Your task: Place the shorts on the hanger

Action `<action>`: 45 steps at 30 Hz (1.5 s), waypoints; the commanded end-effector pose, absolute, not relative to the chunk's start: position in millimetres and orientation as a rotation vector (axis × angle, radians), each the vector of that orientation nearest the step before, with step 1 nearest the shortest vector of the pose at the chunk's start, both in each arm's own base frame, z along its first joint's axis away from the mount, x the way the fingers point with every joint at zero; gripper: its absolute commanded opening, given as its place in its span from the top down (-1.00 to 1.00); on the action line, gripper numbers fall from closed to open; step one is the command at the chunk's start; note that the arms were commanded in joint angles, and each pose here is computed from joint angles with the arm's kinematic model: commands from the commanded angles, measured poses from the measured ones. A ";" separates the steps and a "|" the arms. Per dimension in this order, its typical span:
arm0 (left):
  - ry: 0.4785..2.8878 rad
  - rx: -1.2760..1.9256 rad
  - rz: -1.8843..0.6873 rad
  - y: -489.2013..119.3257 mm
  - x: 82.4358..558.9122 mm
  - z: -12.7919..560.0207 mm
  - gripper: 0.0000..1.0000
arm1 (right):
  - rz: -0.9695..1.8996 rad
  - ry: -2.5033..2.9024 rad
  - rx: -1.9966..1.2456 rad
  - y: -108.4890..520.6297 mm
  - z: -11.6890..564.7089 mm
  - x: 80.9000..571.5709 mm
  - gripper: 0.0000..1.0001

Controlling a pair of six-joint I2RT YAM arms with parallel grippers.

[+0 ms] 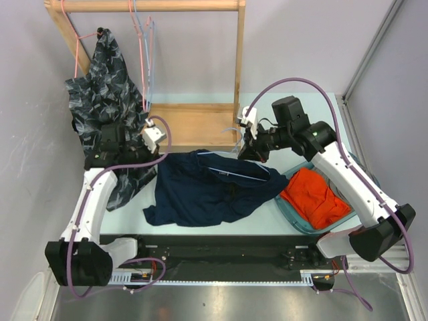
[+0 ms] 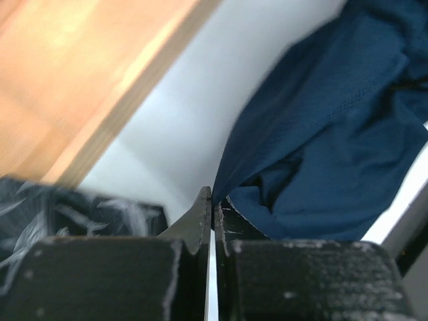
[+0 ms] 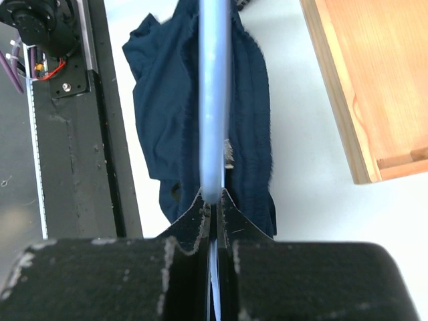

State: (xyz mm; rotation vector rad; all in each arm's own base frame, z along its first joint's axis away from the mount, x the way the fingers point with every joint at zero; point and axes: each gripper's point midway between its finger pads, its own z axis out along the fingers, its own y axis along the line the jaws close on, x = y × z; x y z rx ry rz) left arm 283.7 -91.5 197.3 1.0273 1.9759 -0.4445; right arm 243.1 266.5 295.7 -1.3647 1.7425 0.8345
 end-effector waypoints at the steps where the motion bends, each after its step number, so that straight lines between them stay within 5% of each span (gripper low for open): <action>1: 1.888 0.921 -0.349 -71.8 308.7 247.4 1.00 | 0.785 1.663 -1.346 257.8 325.9 243.1 1.00; 7: 1.937 0.932 -0.366 -68.7 310.4 236.0 0.99 | 0.817 1.624 -1.308 262.9 340.2 241.8 1.00; 11: 1.912 0.928 -0.456 -81.0 305.0 247.6 0.03 | 0.850 1.623 -1.202 272.7 357.5 249.0 1.00; 16: 1.792 0.808 -0.437 -86.4 297.0 295.8 -0.41 | 0.874 1.798 -0.891 274.1 370.8 278.7 1.00; 26: 1.684 0.828 -0.705 -152.1 242.2 350.4 -0.44 | 0.961 1.970 -0.359 294.8 397.4 309.9 1.00; 29: 1.638 0.784 -0.874 -176.0 222.8 366.1 -0.66 | 0.970 2.027 -0.224 312.2 393.7 307.9 1.00; 33: 1.595 0.689 -1.018 -198.3 203.9 381.3 -0.64 | 0.976 2.045 -0.048 330.6 387.6 308.5 1.00; 45: 1.794 0.400 -1.228 -220.4 190.8 340.0 -0.56 | 1.005 2.057 0.112 405.3 383.9 305.2 1.00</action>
